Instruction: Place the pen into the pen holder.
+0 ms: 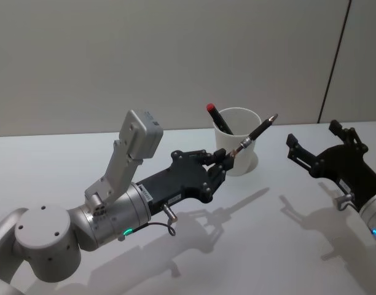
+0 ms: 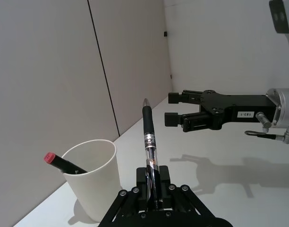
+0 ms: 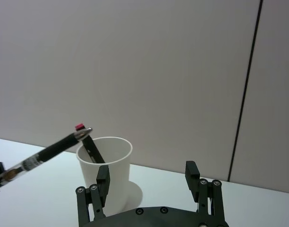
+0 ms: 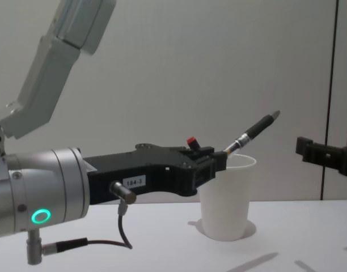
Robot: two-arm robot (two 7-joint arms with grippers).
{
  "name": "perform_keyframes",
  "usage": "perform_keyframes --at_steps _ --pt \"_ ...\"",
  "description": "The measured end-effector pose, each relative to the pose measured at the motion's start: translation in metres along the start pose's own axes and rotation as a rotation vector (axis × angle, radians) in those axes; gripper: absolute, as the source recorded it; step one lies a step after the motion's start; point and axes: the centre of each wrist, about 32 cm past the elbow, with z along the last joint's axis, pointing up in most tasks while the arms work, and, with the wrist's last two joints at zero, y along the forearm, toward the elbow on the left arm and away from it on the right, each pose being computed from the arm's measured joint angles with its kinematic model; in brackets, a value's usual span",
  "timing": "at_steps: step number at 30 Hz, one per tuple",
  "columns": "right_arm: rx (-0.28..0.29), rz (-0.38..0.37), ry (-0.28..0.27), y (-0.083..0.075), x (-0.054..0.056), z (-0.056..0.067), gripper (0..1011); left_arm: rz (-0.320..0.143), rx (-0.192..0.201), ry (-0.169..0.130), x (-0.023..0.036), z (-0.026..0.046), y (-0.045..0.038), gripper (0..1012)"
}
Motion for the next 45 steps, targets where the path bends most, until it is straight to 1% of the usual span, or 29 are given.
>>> perform_keyframes --at_steps 4,6,8,9,12,13,14,19,20,23,24,26,27,28,29,30,31,32,33,37,40,42,43,45 --pt "0.007 0.027 0.014 -0.002 0.001 0.003 1001 0.0 0.001 -0.001 -0.0001 -0.0001 -0.0005 161" --pt "0.011 0.059 0.039 -0.005 0.001 0.005 1001 -0.001 0.002 -0.001 -0.0002 -0.0002 -0.0007 161" --pt "0.012 0.073 0.053 -0.007 0.002 0.007 1001 -0.001 0.002 -0.001 -0.0002 -0.0002 -0.0009 161" --pt "0.012 0.09 0.073 -0.009 0.002 0.008 1001 -0.001 0.003 -0.001 -0.0002 -0.0003 -0.001 162" --pt "0.01 0.113 0.101 -0.011 0.003 0.011 1001 -0.001 0.003 -0.001 -0.0002 -0.0003 -0.0011 161" --pt "0.007 0.13 0.125 -0.013 0.004 0.012 1001 -0.001 0.003 -0.002 -0.0003 -0.0003 -0.0011 161" --pt "0.007 0.13 0.125 -0.013 0.004 0.012 1001 -0.001 0.003 -0.002 -0.0003 -0.0003 -0.0012 161" --pt "-0.003 0.182 0.21 -0.02 0.006 0.017 1001 -0.001 0.004 -0.002 -0.0003 -0.0004 -0.0014 161" --pt "-0.008 0.196 0.24 -0.022 0.007 0.018 1001 -0.001 0.004 -0.002 -0.0004 -0.0004 -0.0015 161" --pt "-0.013 0.214 0.278 -0.025 0.008 0.019 1001 -0.001 0.005 -0.002 -0.0004 -0.0004 -0.0016 162" --pt "-0.018 0.224 0.305 -0.026 0.008 0.02 1001 -0.001 0.005 -0.002 -0.0004 -0.0004 -0.0016 161" --pt "-0.023 0.233 0.336 -0.027 0.008 0.021 1001 -0.001 0.004 -0.002 -0.0004 -0.0004 -0.0017 161" --pt "-0.026 0.241 0.365 -0.028 0.008 0.022 1002 -0.001 0.004 -0.002 -0.0004 -0.0004 -0.0017 161" --pt "-0.026 0.241 0.365 -0.028 0.008 0.022 1002 -0.001 0.005 -0.002 -0.0004 -0.0004 -0.0017 162" --pt "-0.033 0.25 0.412 -0.03 0.008 0.022 1001 -0.001 0.005 -0.002 -0.0004 -0.0004 -0.0017 161" --pt "-0.033 0.25 0.412 -0.03 0.008 0.022 1001 -0.001 0.005 -0.002 -0.0004 -0.0004 -0.0017 161" --pt "-0.036 0.256 0.441 -0.03 0.008 0.023 1001 -0.001 0.005 -0.002 -0.0004 -0.0004 -0.0018 161" --pt "-0.038 0.259 0.456 -0.031 0.008 0.023 1002 -0.001 0.005 -0.002 -0.0004 -0.0004 -0.0017 161" --pt "-0.041 0.263 0.488 -0.031 0.007 0.023 1001 -0.001 0.005 -0.002 -0.0004 -0.0004 -0.0017 162" --pt "-0.047 0.266 0.552 -0.03 0.005 0.023 1001 -0.001 0.005 -0.003 -0.0004 -0.0004 -0.0018 161" --pt "-0.051 0.264 0.626 -0.029 0.002 0.023 1001 -0.001 0.005 -0.003 -0.0004 -0.0003 -0.0018 161" --pt "-0.054 0.262 0.659 -0.027 0.0 0.023 1001 -0.001 0.005 -0.003 -0.0004 -0.0004 -0.0018 161" --pt "-0.055 0.258 0.691 -0.026 -0.002 0.023 1001 -0.001 0.005 -0.003 -0.0004 -0.0004 -0.0018 161" --pt "-0.057 0.253 0.72 -0.024 -0.004 0.022 1001 -0.001 0.005 -0.003 -0.0004 -0.0003 -0.0018 162"
